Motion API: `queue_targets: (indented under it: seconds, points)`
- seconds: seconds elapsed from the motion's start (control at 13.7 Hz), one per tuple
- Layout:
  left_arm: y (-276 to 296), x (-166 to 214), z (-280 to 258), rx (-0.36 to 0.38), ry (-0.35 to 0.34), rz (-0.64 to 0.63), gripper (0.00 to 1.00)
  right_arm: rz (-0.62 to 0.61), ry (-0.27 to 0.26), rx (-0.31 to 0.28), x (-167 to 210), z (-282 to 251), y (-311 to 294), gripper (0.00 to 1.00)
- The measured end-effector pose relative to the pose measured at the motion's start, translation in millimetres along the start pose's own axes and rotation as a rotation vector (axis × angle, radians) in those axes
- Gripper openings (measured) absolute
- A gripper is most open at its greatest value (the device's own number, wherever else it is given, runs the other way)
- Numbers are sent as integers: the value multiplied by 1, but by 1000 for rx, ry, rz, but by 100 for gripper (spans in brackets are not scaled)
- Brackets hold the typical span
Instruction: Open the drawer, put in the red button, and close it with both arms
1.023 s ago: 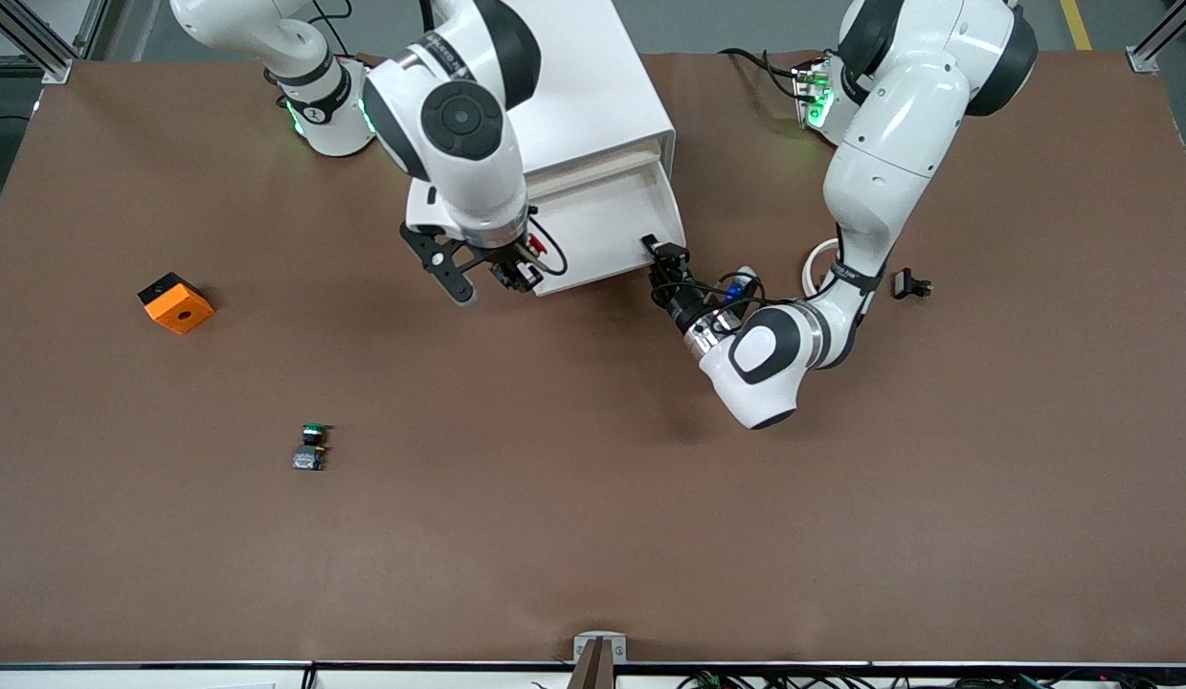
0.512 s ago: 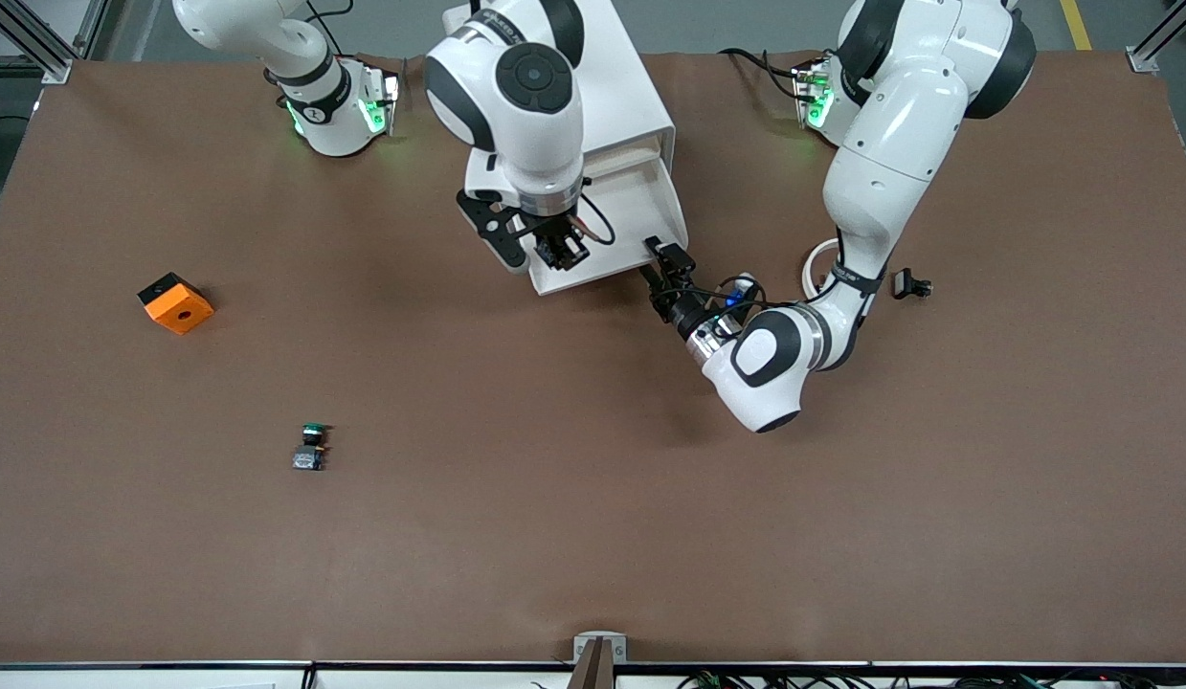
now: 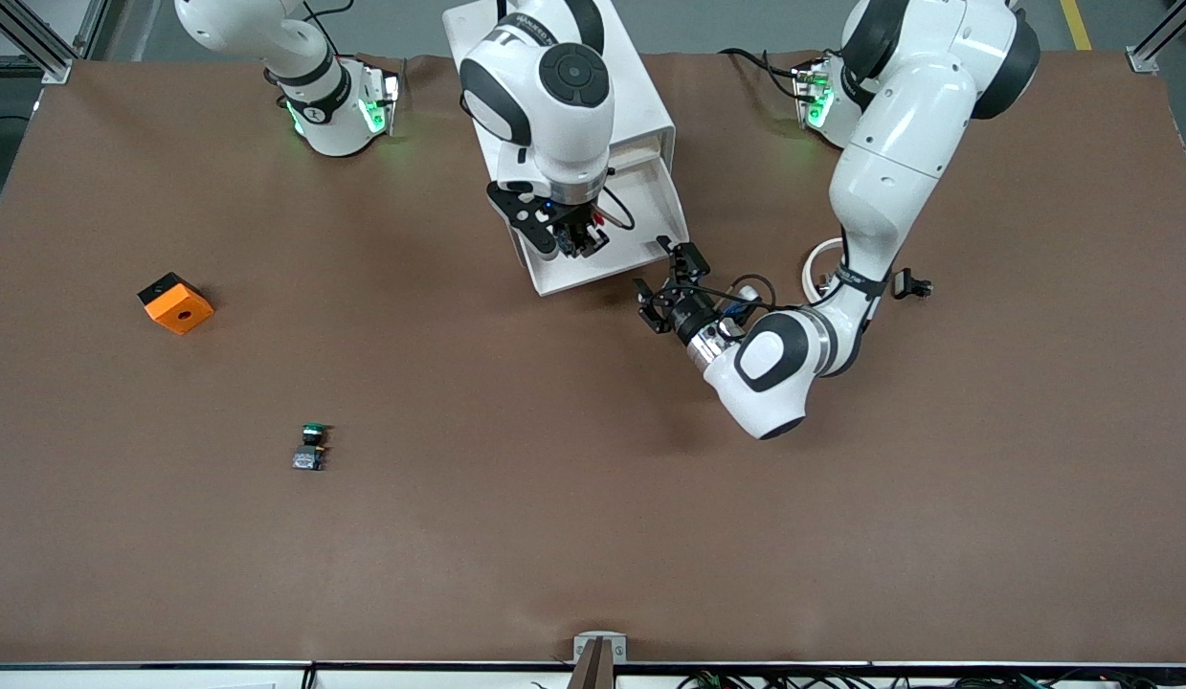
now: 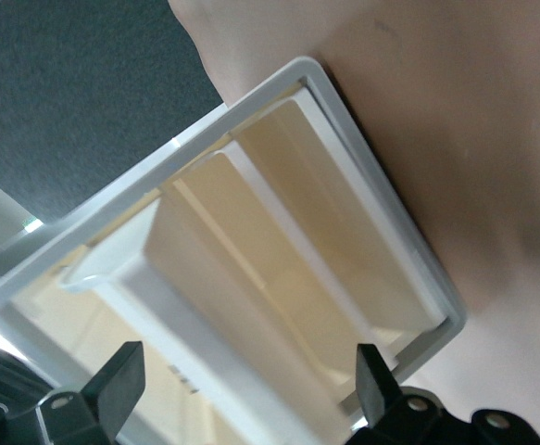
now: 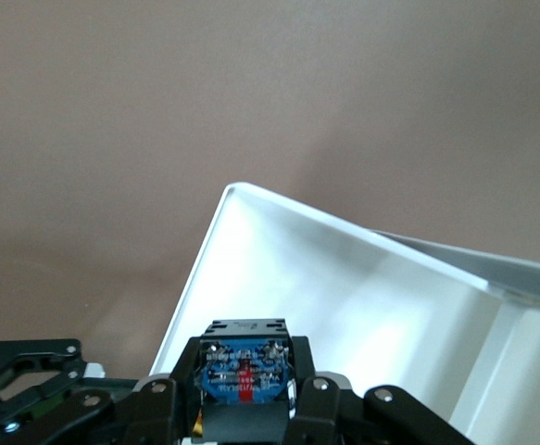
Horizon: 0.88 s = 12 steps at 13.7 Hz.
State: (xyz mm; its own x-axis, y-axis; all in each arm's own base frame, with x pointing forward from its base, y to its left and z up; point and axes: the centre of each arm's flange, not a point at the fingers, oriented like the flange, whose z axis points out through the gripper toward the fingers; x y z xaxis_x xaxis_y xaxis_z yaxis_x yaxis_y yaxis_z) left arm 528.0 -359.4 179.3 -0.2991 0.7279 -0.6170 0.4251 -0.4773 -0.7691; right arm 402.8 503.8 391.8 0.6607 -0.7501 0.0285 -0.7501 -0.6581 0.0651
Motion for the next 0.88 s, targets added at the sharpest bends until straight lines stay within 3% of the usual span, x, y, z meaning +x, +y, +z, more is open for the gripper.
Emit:
queue_targets:
  seconds: [0.51, 0.88]
  points:
    - [-17, 9, -41, -24, -60, 327, 100, 7, -2, 18, -13, 2, 1, 41]
    - [-18, 20, -68, -89, 130, 547, 100, 3, -3, 34, -20, 21, -6, 41]
